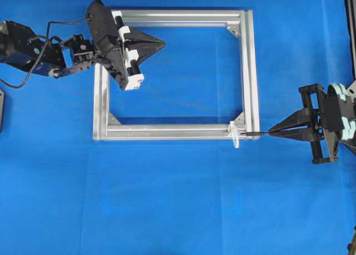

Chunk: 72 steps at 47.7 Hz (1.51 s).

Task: Insert the wire through the string loop located on the right side.
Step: 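Move the right gripper with the cable plug toward the white zip-tie loop, then push the cable plug leftward through the white zip-tie loop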

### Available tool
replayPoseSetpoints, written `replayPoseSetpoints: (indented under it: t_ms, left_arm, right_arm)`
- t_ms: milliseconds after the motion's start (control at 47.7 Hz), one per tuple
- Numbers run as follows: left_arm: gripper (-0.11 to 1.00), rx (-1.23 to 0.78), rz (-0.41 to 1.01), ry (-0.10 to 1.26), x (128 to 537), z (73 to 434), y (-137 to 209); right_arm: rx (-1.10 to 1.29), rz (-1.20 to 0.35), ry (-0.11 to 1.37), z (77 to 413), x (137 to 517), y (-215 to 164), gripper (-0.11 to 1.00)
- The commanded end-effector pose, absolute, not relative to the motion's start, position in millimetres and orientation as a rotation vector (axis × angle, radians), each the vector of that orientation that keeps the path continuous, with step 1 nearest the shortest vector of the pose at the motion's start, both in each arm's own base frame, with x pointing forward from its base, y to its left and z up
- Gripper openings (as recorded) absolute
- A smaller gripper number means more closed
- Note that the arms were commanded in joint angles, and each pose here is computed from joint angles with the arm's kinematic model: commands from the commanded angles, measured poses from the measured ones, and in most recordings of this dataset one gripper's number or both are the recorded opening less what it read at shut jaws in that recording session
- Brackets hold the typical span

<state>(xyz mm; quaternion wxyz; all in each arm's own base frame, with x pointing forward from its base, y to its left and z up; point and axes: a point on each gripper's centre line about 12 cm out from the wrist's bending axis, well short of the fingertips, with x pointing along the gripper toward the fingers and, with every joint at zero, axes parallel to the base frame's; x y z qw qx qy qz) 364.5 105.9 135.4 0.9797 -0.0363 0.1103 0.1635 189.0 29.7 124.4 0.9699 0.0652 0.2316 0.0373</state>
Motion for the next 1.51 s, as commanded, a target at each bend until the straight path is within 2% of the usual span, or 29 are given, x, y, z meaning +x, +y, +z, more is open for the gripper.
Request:
replayPoseSetpoints:
  t_ms: [0,524,1069,1300,1488]
  left_arm:
    - [0.00,-0.065,0.323,0.180,366,150,105]
    - [0.00,-0.065,0.323,0.178,366,150,105]
    - [0.00,-0.065,0.323,0.183,365,149,105]
    - [0.00,-0.068,0.321,0.186,364,149,103]
    - [0.00,-0.077,0.269,0.193,367,146,83]
  right_arm:
    - [0.132,0.076,0.448,129,192,30,-0.04]
    - [0.133,0.064,0.413,131,213,32,-0.04]
    - [0.129,0.039,0.441,122,262,38,-0.04]
    - [0.134,0.026,0.448,120,262,36,-0.04]
    - [0.134,0.026,0.450,120,261,36,-0.04]
